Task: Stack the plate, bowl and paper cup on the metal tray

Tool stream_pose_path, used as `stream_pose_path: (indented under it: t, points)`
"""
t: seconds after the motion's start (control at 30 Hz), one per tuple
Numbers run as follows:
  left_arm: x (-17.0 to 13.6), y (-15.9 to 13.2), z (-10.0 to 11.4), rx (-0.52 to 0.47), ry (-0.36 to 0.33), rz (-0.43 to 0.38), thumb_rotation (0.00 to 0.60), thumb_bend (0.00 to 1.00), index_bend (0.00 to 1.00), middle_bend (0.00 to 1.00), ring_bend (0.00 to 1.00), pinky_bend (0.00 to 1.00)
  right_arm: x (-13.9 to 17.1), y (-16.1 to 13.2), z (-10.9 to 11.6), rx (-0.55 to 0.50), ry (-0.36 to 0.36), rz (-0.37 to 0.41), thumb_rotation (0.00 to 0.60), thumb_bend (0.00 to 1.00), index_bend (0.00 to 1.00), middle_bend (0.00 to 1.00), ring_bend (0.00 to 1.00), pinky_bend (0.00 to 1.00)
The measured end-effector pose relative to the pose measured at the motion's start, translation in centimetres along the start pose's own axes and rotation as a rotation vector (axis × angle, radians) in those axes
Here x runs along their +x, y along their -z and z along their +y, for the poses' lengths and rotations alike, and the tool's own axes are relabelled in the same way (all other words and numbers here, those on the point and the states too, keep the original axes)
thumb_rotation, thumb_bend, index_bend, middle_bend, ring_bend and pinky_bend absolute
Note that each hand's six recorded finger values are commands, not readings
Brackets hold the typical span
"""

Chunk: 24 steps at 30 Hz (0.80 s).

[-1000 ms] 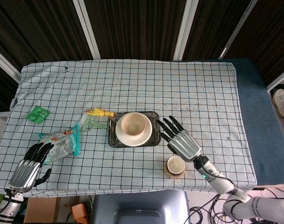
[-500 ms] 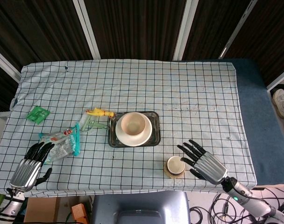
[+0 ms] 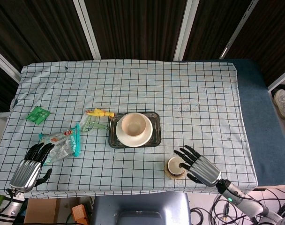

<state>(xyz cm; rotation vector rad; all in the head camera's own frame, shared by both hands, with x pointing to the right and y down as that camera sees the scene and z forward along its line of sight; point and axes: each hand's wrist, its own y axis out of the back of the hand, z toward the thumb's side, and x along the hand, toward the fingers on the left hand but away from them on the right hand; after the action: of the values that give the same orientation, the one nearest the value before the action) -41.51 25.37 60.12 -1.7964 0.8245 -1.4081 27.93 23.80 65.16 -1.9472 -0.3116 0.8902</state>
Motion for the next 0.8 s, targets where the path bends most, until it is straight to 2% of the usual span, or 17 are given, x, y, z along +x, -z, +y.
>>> stream_pose_path:
  t: [0.23,0.4,0.6,0.8]
  points:
    - [-0.1,0.0,0.1,-0.003,-0.001,0.001,0.6,0.41,0.0,0.08,0.03,0.09,-0.5,0.0,-0.6,-0.004,-0.005,0.0,0.6,0.32,0.54,0.02,0.0,0.0]
    - [-0.1,0.1,0.1,-0.005,-0.002,0.001,0.6,0.41,0.0,0.08,0.03,0.09,-0.7,-0.1,-0.5,-0.003,0.001,0.0,0.6,0.38,0.6,0.03,0.0,0.0]
    - [-0.1,0.1,0.2,-0.006,-0.006,-0.001,0.6,0.41,0.0,0.08,0.03,0.09,-1.1,-0.2,-0.1,-0.001,0.017,0.003,0.6,0.39,0.61,0.04,0.0,0.0]
    - [-0.2,0.0,0.2,-0.008,-0.007,-0.004,0.6,0.41,0.0,0.08,0.03,0.09,-1.5,-0.2,1.2,-0.004,0.059,-0.002,0.6,0.39,0.61,0.04,0.0,0.0]
